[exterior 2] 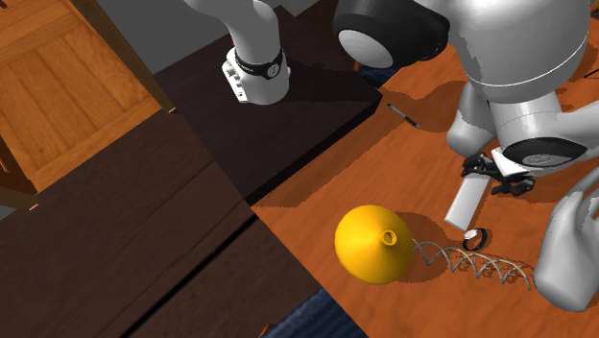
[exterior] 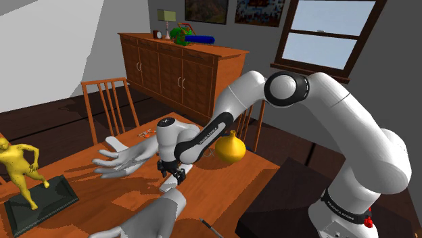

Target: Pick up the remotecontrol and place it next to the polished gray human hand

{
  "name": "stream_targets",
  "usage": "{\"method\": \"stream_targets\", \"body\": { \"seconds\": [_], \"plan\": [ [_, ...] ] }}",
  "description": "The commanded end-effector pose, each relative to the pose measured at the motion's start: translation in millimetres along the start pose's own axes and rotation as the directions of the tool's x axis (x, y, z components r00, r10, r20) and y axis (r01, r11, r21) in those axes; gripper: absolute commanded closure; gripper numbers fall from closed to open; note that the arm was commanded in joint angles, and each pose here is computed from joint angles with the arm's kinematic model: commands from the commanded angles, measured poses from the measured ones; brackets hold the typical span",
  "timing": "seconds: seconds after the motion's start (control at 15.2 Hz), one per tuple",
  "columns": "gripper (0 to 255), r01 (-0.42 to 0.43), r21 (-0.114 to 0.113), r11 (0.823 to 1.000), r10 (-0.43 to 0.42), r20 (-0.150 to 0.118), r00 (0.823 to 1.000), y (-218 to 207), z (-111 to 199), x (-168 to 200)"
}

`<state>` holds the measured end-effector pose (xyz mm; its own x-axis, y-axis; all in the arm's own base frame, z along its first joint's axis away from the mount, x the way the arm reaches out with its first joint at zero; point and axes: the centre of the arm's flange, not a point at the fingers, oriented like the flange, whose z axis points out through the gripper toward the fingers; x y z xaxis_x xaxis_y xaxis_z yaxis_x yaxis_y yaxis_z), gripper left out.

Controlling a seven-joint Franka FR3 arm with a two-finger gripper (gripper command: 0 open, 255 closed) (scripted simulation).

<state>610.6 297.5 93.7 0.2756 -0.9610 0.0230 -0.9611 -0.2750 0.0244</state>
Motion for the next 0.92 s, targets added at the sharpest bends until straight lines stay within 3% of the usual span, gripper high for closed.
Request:
{"method": "stream_targets", "body": {
  "seconds": [0.0,0.13,0.4,0.86],
  "plan": [
    [0,0.0,0.0,1.0,0.0,0.0,1.0,0,0,0],
    [0,0.0,0.0,1.0,0.0,0.0,1.0,0,0,0],
    [0,0.0,0.0,1.0,0.0,0.0,1.0,0,-50,0],
    [0,0.0,0.0,1.0,0.0,0.0,1.0,0,-50,0]
  ]
}}
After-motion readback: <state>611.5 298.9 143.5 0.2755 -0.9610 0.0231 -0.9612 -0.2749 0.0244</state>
